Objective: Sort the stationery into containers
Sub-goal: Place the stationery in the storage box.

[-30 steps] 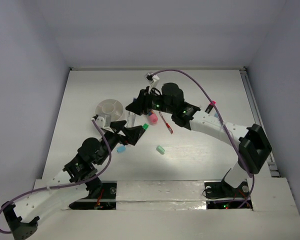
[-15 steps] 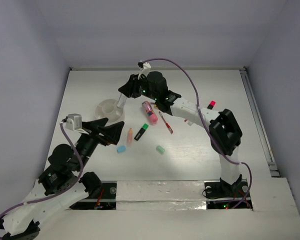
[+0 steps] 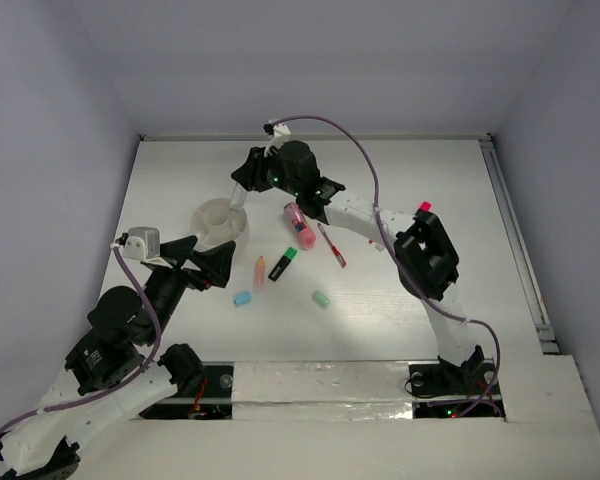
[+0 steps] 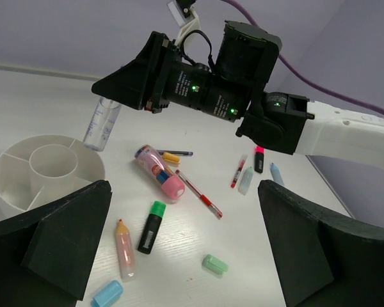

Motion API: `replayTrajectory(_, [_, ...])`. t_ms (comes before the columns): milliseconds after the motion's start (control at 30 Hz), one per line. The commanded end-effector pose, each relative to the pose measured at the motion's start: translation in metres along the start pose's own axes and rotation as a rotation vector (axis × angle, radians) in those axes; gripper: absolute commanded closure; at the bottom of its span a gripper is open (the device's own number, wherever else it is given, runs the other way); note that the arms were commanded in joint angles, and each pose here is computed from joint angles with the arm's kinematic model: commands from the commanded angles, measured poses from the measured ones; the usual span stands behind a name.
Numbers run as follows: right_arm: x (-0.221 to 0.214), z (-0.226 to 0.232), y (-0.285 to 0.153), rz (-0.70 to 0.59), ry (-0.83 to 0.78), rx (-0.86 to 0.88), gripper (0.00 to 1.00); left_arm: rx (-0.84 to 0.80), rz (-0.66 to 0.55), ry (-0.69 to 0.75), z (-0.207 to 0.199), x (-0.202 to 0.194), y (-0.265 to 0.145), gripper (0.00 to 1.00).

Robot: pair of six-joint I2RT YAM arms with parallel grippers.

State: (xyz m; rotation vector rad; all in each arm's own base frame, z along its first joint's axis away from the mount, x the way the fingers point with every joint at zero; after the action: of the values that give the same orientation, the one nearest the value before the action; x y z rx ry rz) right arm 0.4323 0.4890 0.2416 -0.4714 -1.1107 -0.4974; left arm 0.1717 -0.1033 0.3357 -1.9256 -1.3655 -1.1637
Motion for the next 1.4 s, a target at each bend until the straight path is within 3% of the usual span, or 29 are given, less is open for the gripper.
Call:
replayTrajectory(0, [0.016, 0.011, 0.008, -0.057, -0.06, 0.022, 0.94, 0.018, -0.025, 0.021, 0.003, 0.006, 0.001, 0.01])
replayTrajectory(333, [-0.01, 0.015, 0.014, -0.025, -0.149, -0.01, 0.91, 0.026, -0.026, 0.037, 0.006, 0.005, 0.005, 0.01])
replayTrajectory(467, [-0.01, 0.015, 0.013, -0.036, -0.191, -0.028, 0.86, 0.023, -0.025, 0.04, 0.006, 0.005, 0.007, 0.01])
replayTrajectory(633, [-0.016, 0.019, 0.013, -0.029, -0.208, -0.016, 0.68, 0.026, -0.029, 0.043, 0.007, 0.005, 0.008, 0.01])
replayTrajectory(867, [-0.016, 0.025, 0.011, -0.033, -0.221, -0.008, 0.54, 0.021, -0.027, 0.046, 0.006, 0.005, 0.009, 0.01])
replayTrajectory(1033, [-0.012, 0.035, 0.006, -0.036, -0.221, 0.013, 0.39, 0.023, -0.03, 0.046, 0.007, 0.005, 0.009, 0.01])
replayTrajectory(1267, [-0.006, 0.034, -0.013, -0.035, -0.208, -0.017, 0.38, 0.032, -0.034, 0.046, 0.009, 0.006, 0.01, 0.01])
replayTrajectory(1367, [0.008, 0.036, -0.034, -0.058, -0.203, -0.038, 0.45, 0.03, -0.031, 0.045, 0.008, 0.005, 0.011, 0.01])
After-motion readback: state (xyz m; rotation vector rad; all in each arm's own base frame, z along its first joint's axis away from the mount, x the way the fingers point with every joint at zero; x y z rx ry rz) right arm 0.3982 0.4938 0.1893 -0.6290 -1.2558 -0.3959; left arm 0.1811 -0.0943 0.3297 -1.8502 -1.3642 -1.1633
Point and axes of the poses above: each gripper's point midway between its finger pads, its own y axis out along the fingers, its own z axis along the line the jaws close on, x = y × z, the point moved 1 cm from there along -y, back along the fingers, and after that the axes turned 7 degrees about -y, right-handed, at the moved point
